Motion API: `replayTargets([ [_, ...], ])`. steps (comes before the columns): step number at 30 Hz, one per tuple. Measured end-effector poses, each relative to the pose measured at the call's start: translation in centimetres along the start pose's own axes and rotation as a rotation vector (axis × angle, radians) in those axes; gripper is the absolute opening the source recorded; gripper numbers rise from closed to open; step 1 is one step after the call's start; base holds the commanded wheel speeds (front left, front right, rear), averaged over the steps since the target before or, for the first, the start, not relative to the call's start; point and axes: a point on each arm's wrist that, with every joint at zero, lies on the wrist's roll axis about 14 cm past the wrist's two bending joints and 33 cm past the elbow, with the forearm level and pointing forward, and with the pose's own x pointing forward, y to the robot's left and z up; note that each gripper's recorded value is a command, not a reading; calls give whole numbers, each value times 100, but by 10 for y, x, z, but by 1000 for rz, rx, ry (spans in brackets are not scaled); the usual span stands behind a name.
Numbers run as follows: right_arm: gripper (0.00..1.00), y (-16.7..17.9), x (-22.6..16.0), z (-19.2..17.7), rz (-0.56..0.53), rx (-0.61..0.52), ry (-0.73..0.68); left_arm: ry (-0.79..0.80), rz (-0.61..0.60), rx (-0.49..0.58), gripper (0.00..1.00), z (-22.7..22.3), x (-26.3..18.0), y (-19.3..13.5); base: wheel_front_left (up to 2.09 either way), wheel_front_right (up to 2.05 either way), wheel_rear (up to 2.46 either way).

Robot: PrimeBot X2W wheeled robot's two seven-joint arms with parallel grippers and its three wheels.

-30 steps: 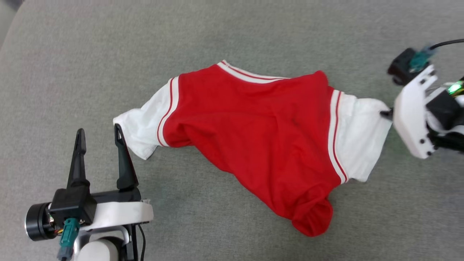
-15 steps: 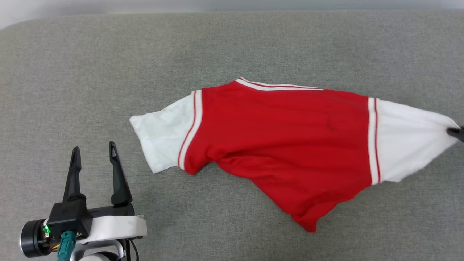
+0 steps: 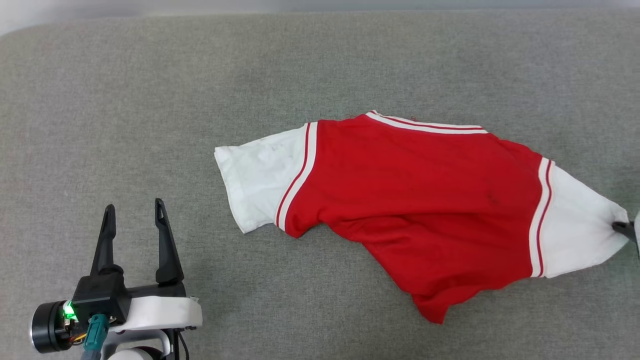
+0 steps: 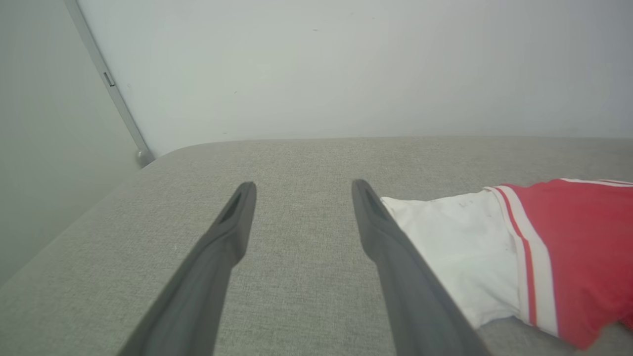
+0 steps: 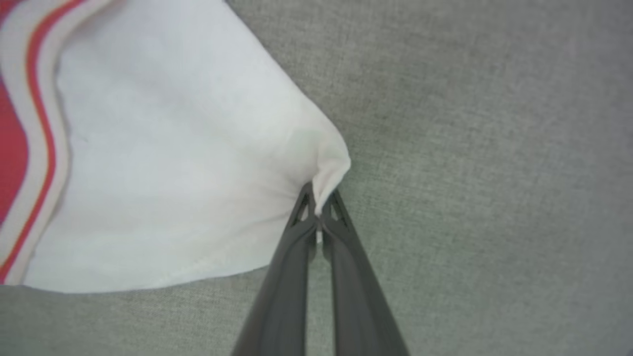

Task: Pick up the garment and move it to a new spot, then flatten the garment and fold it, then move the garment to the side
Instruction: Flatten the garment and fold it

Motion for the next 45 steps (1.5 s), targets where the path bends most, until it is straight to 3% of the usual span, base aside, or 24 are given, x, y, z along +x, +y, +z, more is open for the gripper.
replayTargets([
  [4, 100, 0, -15, 28, -24, -33, -158, -9, -18, 4, 100, 4, -1, -1, 0, 0, 0],
  [13, 100, -3, -97, 125, -117, -134, -753, -102, -119, 44, 100, 31, 23, -5, 0, 0, 0],
  [22, 100, 9, -146, 158, -210, -170, -1191, -118, -224, 96, 100, 61, 80, -5, 0, 0, 0],
  [30, 100, 38, -158, 137, -252, -112, -1327, 34, -334, 138, 100, 76, 118, -24, 0, 0, 0],
  [36, 100, 48, -163, 123, -264, -75, -1359, 274, -500, 283, 100, 50, 125, -56, 0, 0, 0],
  [45, 100, 53, -157, 116, -271, -80, -1349, 697, -661, 372, 100, -1, 121, -79, 0, 0, 0],
])
